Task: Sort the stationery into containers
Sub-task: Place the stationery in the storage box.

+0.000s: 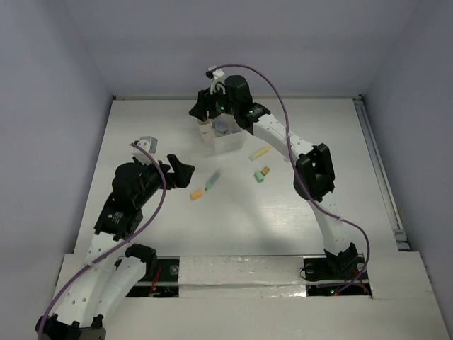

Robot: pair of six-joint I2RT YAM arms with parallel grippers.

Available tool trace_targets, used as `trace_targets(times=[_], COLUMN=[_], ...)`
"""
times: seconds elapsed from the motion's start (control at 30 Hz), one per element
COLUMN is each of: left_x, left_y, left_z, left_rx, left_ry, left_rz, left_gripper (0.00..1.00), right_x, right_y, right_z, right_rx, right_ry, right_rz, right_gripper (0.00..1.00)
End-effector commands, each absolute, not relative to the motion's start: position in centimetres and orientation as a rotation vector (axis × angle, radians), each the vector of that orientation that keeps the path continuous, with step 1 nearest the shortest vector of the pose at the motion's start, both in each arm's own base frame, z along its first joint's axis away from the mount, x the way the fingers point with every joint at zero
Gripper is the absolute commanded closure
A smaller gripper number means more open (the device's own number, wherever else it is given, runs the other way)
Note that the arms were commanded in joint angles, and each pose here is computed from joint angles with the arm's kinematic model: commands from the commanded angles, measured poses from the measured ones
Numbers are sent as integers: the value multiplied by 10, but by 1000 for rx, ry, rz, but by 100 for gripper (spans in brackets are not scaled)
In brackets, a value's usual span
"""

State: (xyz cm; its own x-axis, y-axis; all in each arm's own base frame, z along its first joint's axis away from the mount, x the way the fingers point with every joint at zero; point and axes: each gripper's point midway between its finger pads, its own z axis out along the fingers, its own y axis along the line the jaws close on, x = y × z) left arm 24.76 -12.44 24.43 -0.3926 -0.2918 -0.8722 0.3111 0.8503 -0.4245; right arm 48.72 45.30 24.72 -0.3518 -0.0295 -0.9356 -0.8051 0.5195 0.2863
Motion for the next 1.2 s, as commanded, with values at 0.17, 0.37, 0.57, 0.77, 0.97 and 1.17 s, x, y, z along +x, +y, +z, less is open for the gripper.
trace_targets(times=[0.17,0.37,0.57,0.77,0.97,1.17], left_x=[250,250,250,250,250,250], left_y=[-123,-123,-123,-123,-123,-123], left_z=[255,255,255,256,256,256], left_rx=[23,23,23,24,23,25], left_ry=[1825,1823,1823,1820,1822,1822], left_rz=[-638,-639,-639,-639,-639,-638], left_gripper=[1,1,1,1,1,1], right_x=[533,545,552,561,564,564], right_y=[466,465,465,464,462,461], right_z=[290,280,271,259,253,247], right_rx=[-512,-469,-454,-434,-425,-423], right_ry=[1569,1568,1573,1583,1592,1605], right_rz=[933,900,876,840,822,816], right_gripper=[45,44,39,36,33,30])
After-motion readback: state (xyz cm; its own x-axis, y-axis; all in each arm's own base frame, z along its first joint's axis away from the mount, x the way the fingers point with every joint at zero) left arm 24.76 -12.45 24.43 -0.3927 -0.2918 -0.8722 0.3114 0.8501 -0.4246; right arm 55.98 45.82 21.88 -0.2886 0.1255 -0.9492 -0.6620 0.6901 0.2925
